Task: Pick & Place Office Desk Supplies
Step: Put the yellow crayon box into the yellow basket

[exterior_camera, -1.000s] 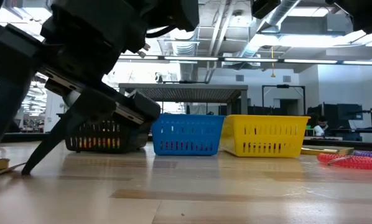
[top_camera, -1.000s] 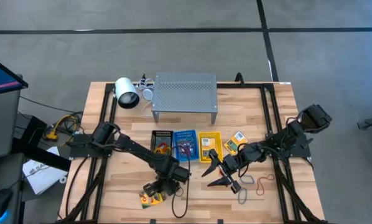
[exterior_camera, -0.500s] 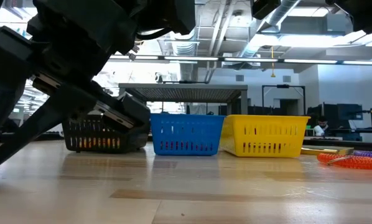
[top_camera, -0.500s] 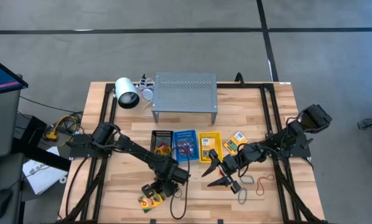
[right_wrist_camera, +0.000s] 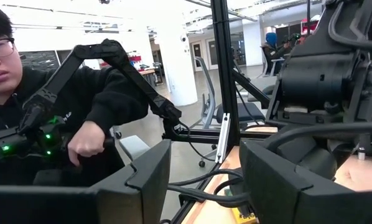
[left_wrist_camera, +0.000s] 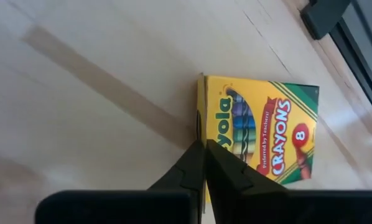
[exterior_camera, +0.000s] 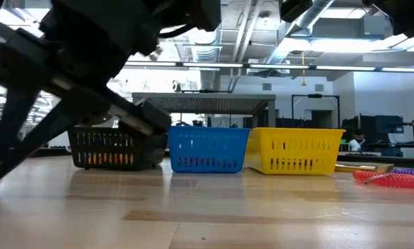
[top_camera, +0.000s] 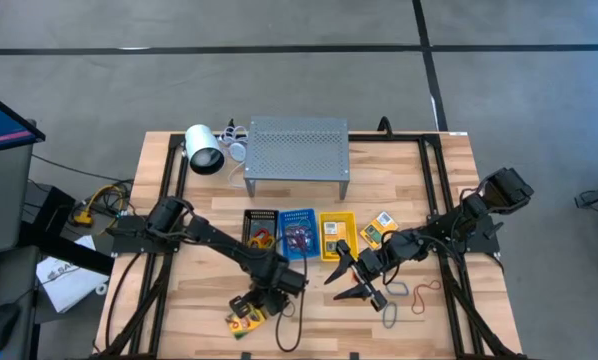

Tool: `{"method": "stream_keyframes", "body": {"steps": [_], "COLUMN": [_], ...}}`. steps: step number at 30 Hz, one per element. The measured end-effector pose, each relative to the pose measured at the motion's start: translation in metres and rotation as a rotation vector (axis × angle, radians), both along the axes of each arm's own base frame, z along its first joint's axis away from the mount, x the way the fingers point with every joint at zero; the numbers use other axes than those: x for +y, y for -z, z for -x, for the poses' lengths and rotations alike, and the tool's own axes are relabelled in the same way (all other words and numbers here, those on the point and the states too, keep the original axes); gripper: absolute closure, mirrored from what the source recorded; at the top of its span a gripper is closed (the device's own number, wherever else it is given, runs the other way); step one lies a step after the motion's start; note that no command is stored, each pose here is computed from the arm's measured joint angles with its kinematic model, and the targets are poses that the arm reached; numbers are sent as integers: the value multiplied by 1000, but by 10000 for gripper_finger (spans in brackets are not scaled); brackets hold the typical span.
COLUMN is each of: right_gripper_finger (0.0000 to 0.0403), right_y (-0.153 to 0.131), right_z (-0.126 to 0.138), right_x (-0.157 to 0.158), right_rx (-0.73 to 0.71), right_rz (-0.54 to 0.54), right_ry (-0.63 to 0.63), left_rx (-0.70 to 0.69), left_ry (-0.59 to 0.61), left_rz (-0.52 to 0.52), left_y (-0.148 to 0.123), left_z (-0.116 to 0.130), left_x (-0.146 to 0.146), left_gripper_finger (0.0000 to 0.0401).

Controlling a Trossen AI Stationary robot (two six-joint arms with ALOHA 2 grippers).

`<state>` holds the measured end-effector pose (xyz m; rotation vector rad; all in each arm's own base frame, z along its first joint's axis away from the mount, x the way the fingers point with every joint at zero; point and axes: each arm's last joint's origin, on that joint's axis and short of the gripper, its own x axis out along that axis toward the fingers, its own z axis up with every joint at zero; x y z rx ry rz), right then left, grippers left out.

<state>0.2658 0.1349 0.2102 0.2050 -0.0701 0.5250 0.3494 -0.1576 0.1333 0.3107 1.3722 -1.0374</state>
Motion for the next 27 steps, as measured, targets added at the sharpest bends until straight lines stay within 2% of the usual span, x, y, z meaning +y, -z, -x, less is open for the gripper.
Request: {"method": "stream_keyframes", "body": {"steps": [11,16,22,27], "right_gripper_finger": [217,217,217,217], "right_y": [0,1,10,12], "right_z": [0,-1,-3,-5], "right_x": [0,0,-2,-6], "right_rx": [0,6,83,99], "right_rz": [-1,0,32,41], "right_ry": [3,19,77,98], "left_rx": [-29,-59,-130,-223], "left_ry": [-38,-43,-57,-110], "left_rz": [-71,-154,-160,-216], "left_y": [-35,-51,-71,-99], "left_z": [-14,-19,-22,-17], "left_x": [2,2,1,7], "left_gripper_finger": [396,398,396,396]}}
